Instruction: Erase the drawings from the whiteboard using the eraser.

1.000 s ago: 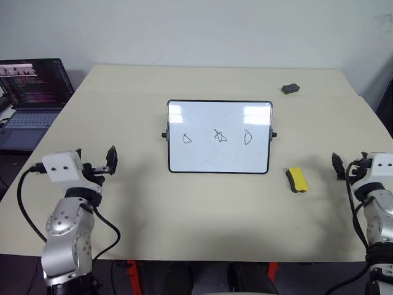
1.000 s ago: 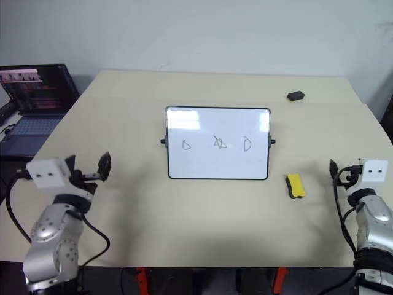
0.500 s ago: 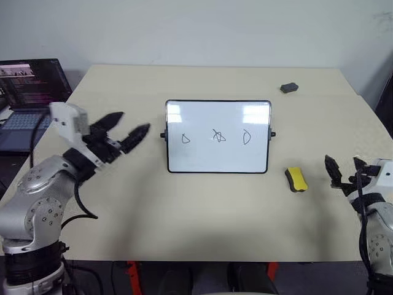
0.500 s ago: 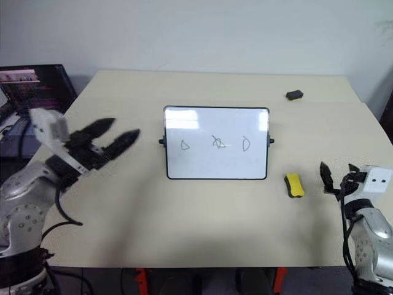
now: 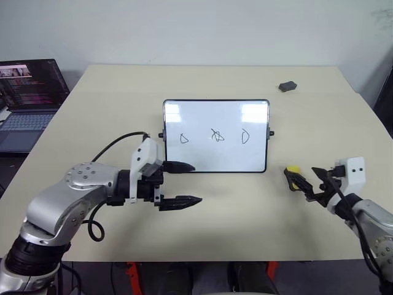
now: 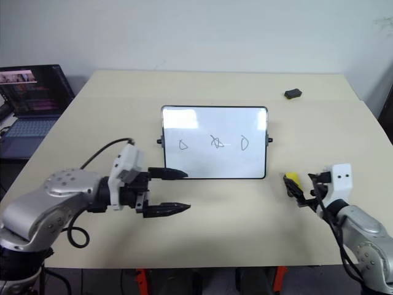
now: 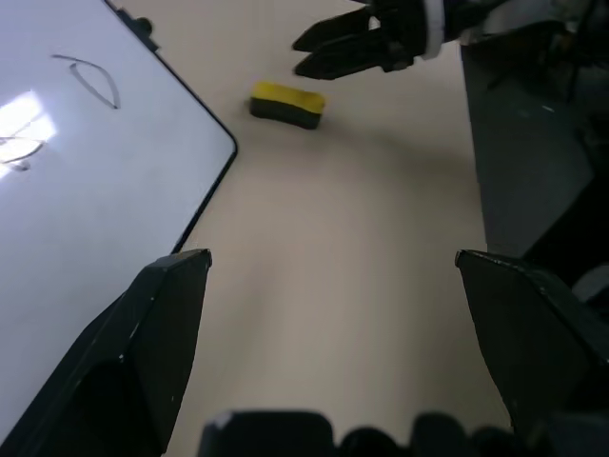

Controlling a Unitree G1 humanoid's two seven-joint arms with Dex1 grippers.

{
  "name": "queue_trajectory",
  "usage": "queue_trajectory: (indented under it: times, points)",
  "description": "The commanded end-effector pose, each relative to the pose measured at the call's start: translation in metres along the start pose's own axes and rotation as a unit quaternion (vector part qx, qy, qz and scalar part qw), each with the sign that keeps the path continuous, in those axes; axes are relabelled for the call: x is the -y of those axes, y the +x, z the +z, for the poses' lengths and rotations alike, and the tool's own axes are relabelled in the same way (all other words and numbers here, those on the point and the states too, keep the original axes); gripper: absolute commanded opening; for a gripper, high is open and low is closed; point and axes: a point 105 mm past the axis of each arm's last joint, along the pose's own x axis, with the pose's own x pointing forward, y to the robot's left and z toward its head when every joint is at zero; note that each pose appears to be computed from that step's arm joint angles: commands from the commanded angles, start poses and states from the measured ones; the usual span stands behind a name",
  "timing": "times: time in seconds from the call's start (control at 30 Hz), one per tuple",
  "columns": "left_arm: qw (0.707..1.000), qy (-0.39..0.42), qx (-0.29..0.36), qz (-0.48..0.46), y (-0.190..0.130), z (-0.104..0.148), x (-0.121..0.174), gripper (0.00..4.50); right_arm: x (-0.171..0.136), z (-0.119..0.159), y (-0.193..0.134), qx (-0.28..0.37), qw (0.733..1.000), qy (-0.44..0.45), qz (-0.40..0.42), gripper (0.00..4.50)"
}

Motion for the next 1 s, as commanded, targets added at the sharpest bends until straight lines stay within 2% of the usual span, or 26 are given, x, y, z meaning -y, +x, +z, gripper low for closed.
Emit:
queue_trajectory:
  times: [0.03,0.4,1.0]
  points:
    - [0.999,0.028,0.002,-0.018,0.004,0.002,0.004,4.50,-0.001,0.015,0.006,0.033,0.998,-0.016,-0.044,4.48]
    - [0.998,0.035,0.012,-0.040,0.011,-0.001,0.002,4.50,0.009,0.001,0.019,0.016,0.995,-0.014,-0.100,4.48]
    - [0.996,0.082,0.003,-0.035,0.015,0.003,-0.005,4.50,0.007,-0.012,0.027,-0.009,0.996,0.006,-0.083,4.48]
